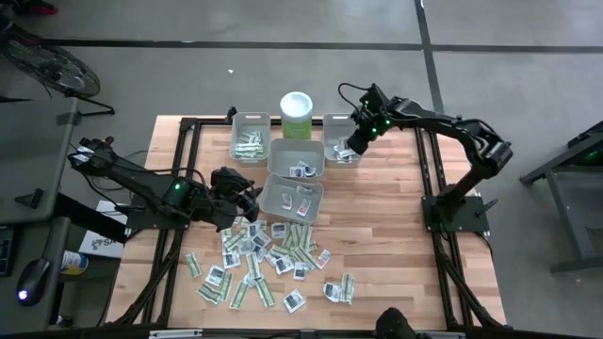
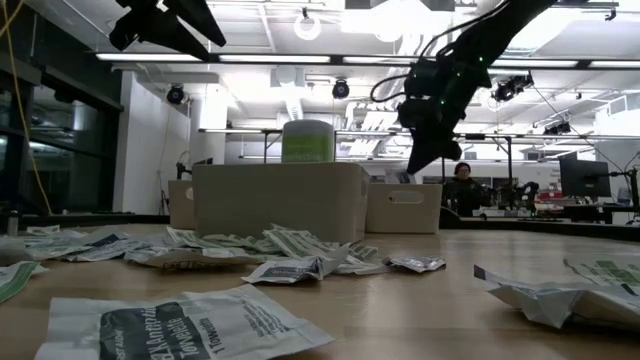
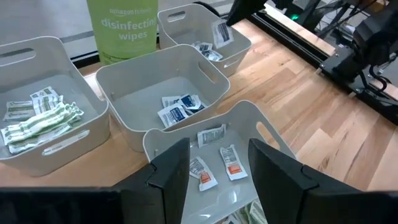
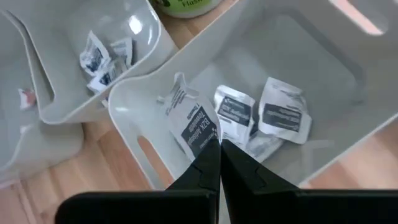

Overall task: Pick & Place First Aid Supplies
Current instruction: Put the towelette pack into the right bin, then put the bandage pack into the left bin

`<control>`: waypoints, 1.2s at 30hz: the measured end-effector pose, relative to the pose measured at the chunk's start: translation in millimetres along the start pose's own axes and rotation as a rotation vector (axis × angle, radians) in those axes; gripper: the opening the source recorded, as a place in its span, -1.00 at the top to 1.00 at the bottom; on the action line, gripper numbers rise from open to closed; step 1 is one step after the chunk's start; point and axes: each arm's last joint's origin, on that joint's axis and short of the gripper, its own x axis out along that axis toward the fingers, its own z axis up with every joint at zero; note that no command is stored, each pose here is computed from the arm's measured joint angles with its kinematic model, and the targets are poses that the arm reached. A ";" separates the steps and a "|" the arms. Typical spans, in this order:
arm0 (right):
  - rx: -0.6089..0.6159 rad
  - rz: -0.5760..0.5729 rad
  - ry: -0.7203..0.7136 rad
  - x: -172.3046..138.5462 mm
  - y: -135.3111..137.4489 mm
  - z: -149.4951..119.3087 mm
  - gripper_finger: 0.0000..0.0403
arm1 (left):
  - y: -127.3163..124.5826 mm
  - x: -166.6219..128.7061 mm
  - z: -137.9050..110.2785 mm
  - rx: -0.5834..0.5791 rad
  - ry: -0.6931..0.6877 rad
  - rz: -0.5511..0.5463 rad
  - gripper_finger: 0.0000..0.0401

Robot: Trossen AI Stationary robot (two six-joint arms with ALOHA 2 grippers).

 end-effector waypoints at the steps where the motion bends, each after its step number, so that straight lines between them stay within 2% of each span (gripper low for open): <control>1: 0.007 0.010 0.003 1.0 0.0 -1.2 1.00 | 0.0 0.0 0.0 0.001 0.000 0.000 0.19; 5: 0.028 0.018 0.009 2.5 0.6 -3.1 0.99 | 0.1 0.0 -0.1 0.002 0.001 0.000 0.19; 8: 0.050 0.015 0.008 2.5 0.5 -3.0 0.91 | 0.0 0.0 -0.4 0.007 0.014 -0.006 0.19; 16: 0.081 -0.002 -0.002 0.7 0.2 -2.3 0.38 | -0.5 0.0 -1.4 0.017 0.042 -0.023 0.19; 21: 0.129 0.005 -0.035 -19.6 7.4 -1.5 0.16 | 0.0 -0.2 -3.5 0.030 0.096 -0.042 0.19; 24: 0.131 0.030 -0.038 -36.9 19.8 -5.8 0.13 | 0.1 -0.4 -5.0 0.048 0.138 -0.060 0.19; 29: 0.109 0.058 0.045 -60.1 50.2 -27.3 0.17 | -0.8 -0.5 -5.8 0.091 0.165 -0.086 0.19; 32: 0.092 0.098 0.087 -63.5 72.4 -46.9 0.19 | -0.8 -0.5 -5.8 0.112 0.165 -0.088 0.19; 36: 0.064 0.157 0.173 -55.9 99.6 -86.1 0.22 | -1.0 -0.6 -6.1 0.134 0.175 -0.098 0.19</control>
